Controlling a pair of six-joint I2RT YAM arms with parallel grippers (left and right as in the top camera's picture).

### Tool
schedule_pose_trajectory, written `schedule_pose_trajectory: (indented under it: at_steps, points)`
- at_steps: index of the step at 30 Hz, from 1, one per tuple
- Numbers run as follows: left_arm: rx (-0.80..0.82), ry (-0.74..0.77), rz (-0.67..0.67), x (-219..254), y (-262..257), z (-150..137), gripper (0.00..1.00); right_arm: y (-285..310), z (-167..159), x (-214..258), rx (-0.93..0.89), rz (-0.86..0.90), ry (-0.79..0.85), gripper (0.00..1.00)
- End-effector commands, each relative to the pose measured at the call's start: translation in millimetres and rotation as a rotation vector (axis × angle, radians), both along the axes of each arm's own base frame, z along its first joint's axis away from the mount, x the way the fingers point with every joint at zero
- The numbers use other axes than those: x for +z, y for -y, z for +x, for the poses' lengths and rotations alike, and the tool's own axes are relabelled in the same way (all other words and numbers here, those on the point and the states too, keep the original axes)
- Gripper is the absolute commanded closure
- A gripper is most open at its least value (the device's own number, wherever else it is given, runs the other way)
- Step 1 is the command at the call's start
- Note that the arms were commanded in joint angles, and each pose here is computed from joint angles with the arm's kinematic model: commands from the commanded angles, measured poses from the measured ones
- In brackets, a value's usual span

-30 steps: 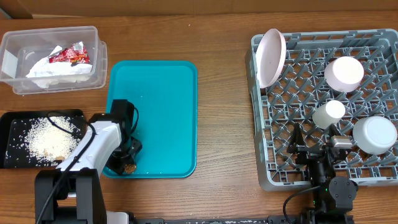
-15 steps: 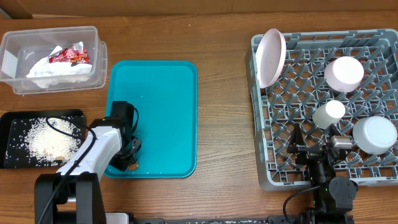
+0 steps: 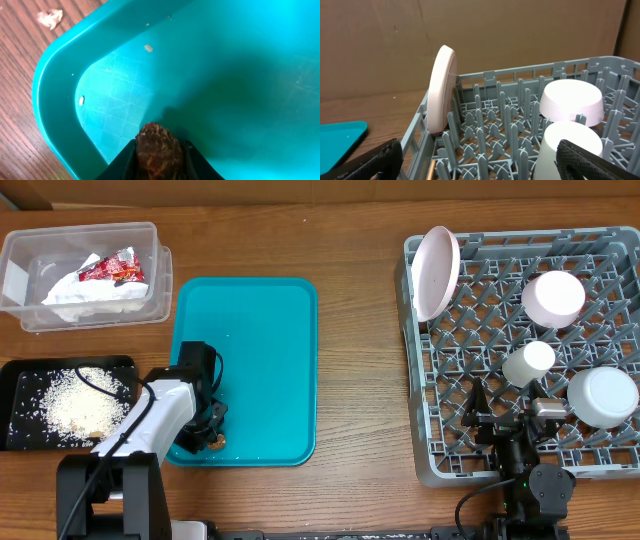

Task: Sort waste into correct bins and load items into the dishwasher
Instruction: 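Lower the left gripper and close it on the brown food scrap, then carry the scrap left over the black tray of rice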

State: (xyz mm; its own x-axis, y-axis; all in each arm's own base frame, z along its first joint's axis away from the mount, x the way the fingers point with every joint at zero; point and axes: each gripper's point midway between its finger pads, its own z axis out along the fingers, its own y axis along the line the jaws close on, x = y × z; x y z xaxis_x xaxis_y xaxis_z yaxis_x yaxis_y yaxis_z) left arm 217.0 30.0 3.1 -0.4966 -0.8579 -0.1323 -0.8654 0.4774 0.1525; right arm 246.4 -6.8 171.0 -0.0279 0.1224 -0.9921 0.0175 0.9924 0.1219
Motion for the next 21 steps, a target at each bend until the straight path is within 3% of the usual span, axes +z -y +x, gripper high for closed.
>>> schedule_pose_trajectory:
  at_steps: [1,11,21]
  points:
    - [-0.029,0.000,-0.006,4.2,0.8,8.4,0.76,1.1,-0.1,-0.8,-0.004,-0.018,0.007,0.00]
    - [-0.038,0.100,0.001,44.9,-19.8,52.9,0.74,1.1,0.0,-0.9,-0.003,-0.018,0.007,0.00]
    - [0.144,0.302,0.082,101.4,-106.3,94.7,0.72,1.1,-0.1,-0.8,-0.004,-0.018,0.007,0.00]
